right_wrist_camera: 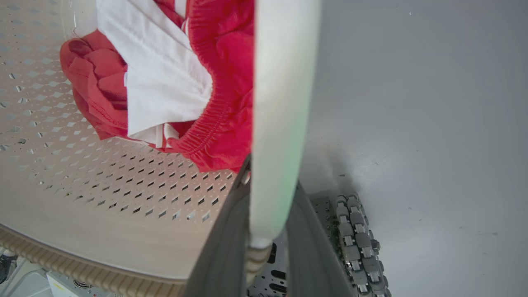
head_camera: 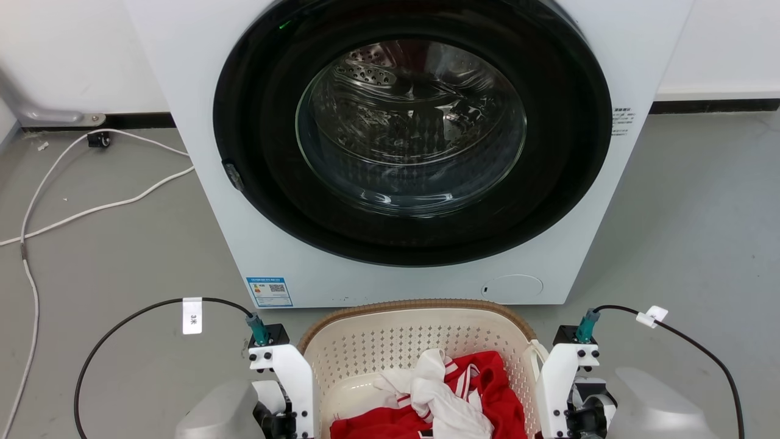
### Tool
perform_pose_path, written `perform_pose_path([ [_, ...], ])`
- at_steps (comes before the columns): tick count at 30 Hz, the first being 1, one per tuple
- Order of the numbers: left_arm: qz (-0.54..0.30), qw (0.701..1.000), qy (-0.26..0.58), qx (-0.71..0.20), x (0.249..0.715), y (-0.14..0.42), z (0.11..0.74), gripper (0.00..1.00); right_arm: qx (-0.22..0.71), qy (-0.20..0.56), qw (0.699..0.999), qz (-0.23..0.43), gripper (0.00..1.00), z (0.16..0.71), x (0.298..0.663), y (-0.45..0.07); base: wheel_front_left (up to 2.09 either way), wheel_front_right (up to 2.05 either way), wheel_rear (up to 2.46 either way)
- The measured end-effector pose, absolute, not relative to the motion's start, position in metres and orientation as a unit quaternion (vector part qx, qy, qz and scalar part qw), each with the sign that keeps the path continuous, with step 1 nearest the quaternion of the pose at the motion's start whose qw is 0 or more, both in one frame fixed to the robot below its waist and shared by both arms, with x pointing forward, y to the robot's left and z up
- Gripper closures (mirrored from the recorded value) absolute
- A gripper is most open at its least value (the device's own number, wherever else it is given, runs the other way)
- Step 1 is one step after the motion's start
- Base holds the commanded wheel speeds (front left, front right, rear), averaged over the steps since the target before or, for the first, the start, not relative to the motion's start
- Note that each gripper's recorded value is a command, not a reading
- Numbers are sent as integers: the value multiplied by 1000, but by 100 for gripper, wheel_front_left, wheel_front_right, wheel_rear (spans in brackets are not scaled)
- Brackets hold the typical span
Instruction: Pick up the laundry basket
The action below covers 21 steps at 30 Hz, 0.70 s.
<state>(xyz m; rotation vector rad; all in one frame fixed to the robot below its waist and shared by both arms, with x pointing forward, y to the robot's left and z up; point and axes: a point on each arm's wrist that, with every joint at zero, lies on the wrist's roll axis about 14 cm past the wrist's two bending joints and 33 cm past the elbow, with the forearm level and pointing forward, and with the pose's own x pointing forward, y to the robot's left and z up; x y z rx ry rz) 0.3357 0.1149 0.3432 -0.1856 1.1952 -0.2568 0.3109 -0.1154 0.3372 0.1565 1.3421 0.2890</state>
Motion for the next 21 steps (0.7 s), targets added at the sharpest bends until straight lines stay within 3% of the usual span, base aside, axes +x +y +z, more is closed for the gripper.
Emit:
perform_pose_path([
  [21,-120,819,553,-92,334,115,344,100,74,614,775,131,100,339,312,-116,0,0,0],
])
